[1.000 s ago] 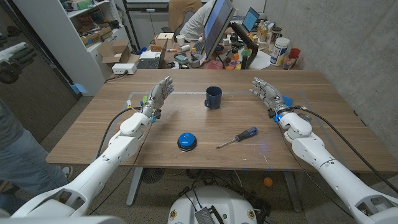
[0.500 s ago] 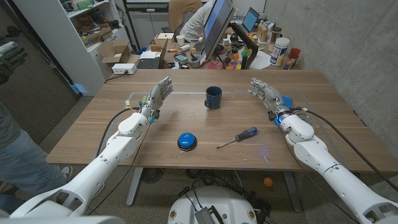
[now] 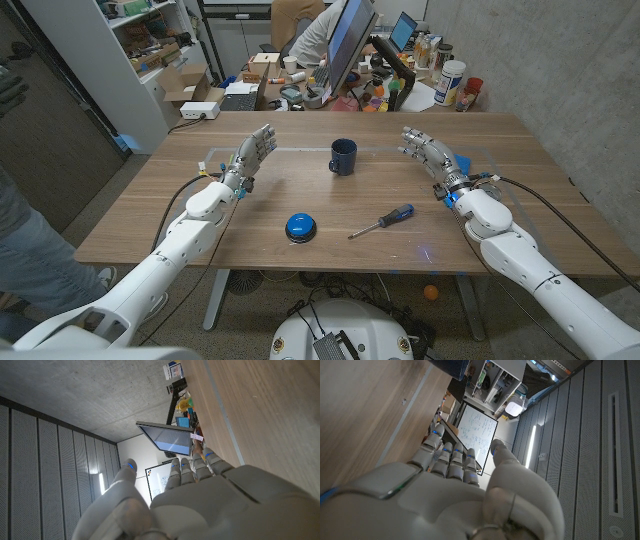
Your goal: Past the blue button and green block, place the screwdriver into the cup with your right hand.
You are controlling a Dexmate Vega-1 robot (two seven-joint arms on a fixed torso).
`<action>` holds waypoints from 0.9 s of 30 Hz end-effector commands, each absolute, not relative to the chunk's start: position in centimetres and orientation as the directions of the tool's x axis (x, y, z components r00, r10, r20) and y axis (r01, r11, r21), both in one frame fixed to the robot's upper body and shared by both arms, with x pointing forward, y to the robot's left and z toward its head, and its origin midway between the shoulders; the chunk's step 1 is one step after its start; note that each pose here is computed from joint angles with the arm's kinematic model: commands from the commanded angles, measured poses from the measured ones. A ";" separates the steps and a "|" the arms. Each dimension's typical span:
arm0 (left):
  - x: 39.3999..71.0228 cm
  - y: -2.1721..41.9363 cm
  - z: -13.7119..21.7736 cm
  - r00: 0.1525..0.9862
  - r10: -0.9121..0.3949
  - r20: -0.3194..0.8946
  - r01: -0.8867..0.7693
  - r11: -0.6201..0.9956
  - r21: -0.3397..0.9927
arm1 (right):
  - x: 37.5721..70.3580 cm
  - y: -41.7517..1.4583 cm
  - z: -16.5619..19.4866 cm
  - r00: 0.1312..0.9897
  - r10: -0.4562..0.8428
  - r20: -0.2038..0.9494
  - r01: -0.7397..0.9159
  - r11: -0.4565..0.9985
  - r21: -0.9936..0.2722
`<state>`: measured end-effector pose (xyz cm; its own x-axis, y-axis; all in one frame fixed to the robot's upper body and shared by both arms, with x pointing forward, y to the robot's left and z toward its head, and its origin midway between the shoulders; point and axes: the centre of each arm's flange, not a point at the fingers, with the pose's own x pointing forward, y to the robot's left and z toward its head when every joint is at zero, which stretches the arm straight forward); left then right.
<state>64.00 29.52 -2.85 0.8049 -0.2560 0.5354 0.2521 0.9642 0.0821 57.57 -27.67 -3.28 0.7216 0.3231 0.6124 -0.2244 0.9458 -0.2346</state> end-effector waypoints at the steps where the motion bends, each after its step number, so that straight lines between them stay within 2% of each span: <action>1: 63.9 29.6 -3.0 0.802 -0.273 0.531 0.273 0.959 0.080 | 56.2 -27.5 -3.5 0.714 0.351 0.606 -0.218 0.934 -0.284; 18: 63.1 30.0 -2.8 0.807 -0.280 0.520 0.264 0.959 0.106 | 54.2 -28.3 -3.8 0.693 0.413 0.591 -0.161 0.887 -0.432; 27: 62.5 30.3 -2.7 0.807 -0.285 0.517 0.261 0.958 0.121 | 53.1 -28.1 -3.6 0.674 0.487 0.555 -0.147 0.825 -0.546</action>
<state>63.08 29.97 -2.75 0.8060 -0.2790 0.5220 0.2633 0.9589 0.1060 54.38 -28.19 -3.64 0.6912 0.4180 0.5895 -0.1650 0.8855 -0.4344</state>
